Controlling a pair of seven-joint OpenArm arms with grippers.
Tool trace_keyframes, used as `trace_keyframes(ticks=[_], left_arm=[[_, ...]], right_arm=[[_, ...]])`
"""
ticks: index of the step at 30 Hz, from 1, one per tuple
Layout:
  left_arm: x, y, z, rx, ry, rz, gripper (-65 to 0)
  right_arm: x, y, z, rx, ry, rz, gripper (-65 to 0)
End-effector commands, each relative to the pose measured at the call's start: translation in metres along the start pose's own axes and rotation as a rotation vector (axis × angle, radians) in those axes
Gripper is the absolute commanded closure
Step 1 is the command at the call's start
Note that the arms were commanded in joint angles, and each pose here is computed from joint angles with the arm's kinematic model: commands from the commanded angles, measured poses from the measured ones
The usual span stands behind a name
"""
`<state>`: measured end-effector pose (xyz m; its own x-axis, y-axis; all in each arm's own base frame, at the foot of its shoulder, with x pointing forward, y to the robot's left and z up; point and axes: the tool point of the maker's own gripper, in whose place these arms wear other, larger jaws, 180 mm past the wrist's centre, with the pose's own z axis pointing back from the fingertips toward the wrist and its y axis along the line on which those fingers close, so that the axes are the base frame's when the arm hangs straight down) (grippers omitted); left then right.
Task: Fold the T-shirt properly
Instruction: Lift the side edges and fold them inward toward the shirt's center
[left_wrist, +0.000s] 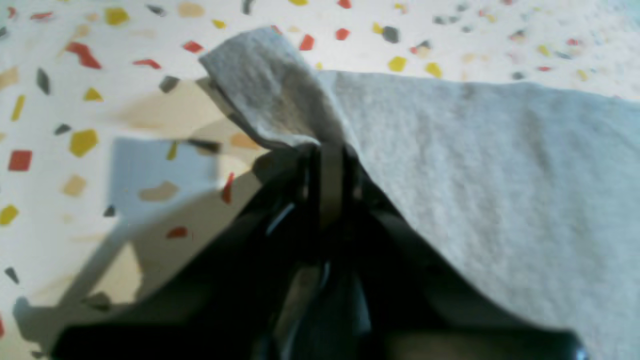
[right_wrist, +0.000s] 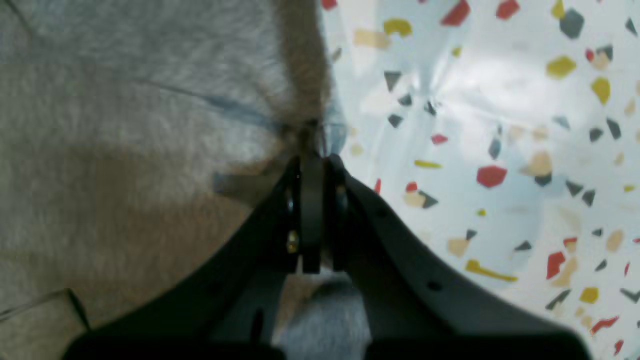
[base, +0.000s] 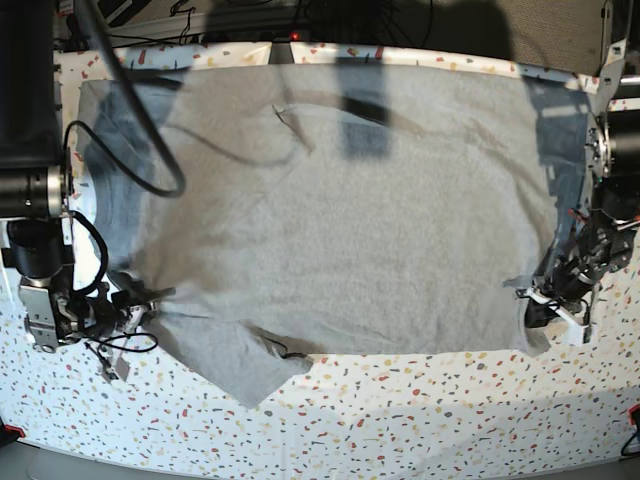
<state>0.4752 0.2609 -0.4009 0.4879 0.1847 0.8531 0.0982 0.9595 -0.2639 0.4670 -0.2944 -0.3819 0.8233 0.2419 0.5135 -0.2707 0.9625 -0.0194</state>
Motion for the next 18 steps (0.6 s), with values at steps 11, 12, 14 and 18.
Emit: trace_keyframes(ticks=[11,12,14,18], left_arm=[[0.013,0.016,0.000,0.068,0.047,-0.010,0.0],[0.013,0.017,0.000,0.077,0.049,-0.015,0.0],[0.011,0.018,-0.001,0.084,0.062,-0.041,0.0],[0.013,0.016,-0.006,0.111,0.063,-0.088,0.0]], right_arm=[[0.011,-0.012,0.020,0.056,-0.055,-0.155,0.0],[0.012,-0.011,0.019,0.058,-0.065,-0.153,0.0],[0.013,-0.008,0.016,0.056,-0.082,-0.143,0.0],[0.023,-0.011,0.016,0.039,-0.157,-0.125,0.0]])
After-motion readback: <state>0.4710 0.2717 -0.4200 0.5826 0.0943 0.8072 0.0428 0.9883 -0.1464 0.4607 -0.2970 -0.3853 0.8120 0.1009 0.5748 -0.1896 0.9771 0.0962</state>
